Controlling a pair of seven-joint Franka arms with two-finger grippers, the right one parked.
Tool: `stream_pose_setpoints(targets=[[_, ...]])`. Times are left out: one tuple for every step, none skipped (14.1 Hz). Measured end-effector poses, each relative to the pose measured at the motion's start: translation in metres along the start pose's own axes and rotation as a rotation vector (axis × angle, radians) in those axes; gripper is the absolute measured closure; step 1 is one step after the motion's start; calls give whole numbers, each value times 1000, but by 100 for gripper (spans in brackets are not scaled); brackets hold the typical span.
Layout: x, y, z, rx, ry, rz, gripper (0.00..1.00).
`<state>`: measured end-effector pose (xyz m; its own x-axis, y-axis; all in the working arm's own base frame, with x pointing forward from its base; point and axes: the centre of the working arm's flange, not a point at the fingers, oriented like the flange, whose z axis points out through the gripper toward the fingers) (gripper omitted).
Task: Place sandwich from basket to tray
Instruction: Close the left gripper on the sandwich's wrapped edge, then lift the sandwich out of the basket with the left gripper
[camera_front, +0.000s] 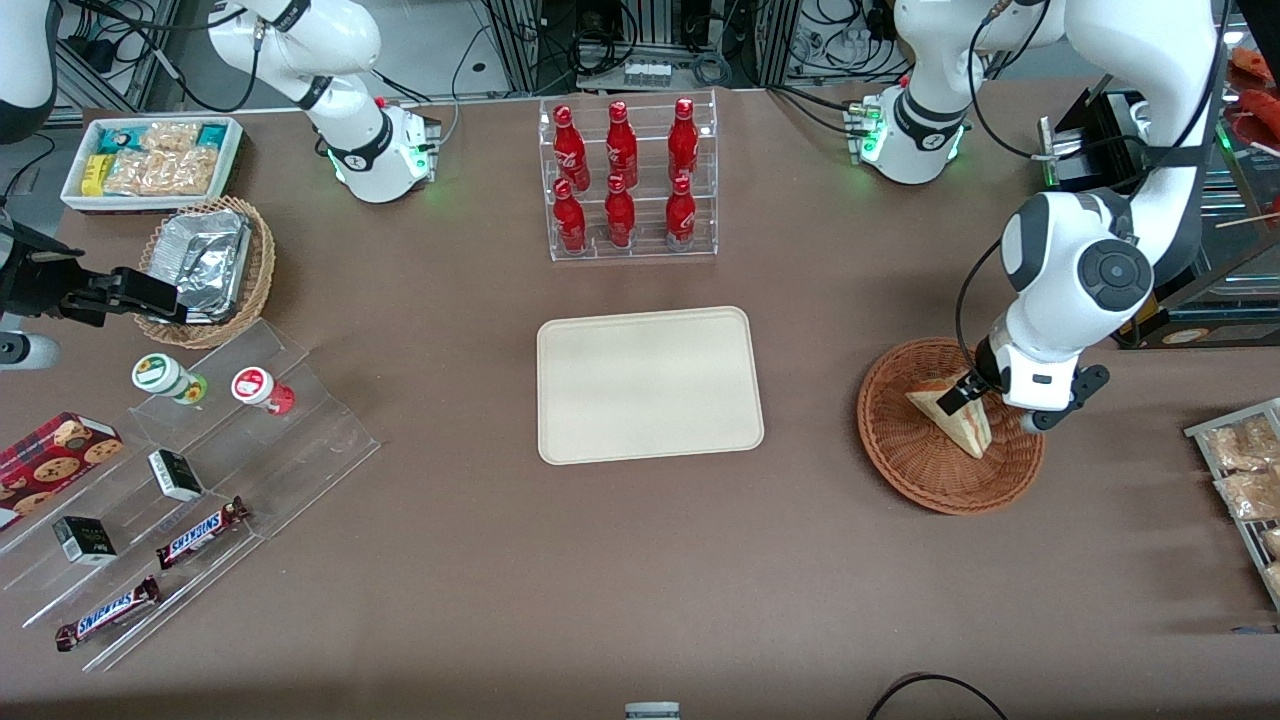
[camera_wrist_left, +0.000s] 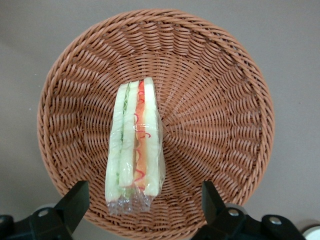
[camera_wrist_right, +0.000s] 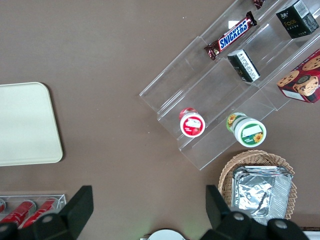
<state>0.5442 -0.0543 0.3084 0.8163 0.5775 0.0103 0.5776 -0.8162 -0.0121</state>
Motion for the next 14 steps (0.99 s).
stream_pose_setpoints(targets=[[0, 0, 4, 5, -6, -1, 0], [0, -1, 9, 11, -12, -1, 0], [0, -2, 14, 16, -18, -3, 0], [0, -2, 18, 17, -19, -4, 0], [1, -2, 23, 18, -20, -5, 0], [1, -2, 29, 22, -24, -5, 0], [1, -2, 34, 25, -28, -5, 0], [1, -2, 40, 28, -31, -6, 0], [1, -3, 44, 32, -35, -6, 0], [1, -3, 48, 35, -39, -7, 0], [1, -4, 51, 38, -42, -7, 0], [1, -4, 53, 40, -44, -8, 2], [1, -4, 54, 40, -44, -9, 4], [1, -4, 54, 41, -45, -9, 16]])
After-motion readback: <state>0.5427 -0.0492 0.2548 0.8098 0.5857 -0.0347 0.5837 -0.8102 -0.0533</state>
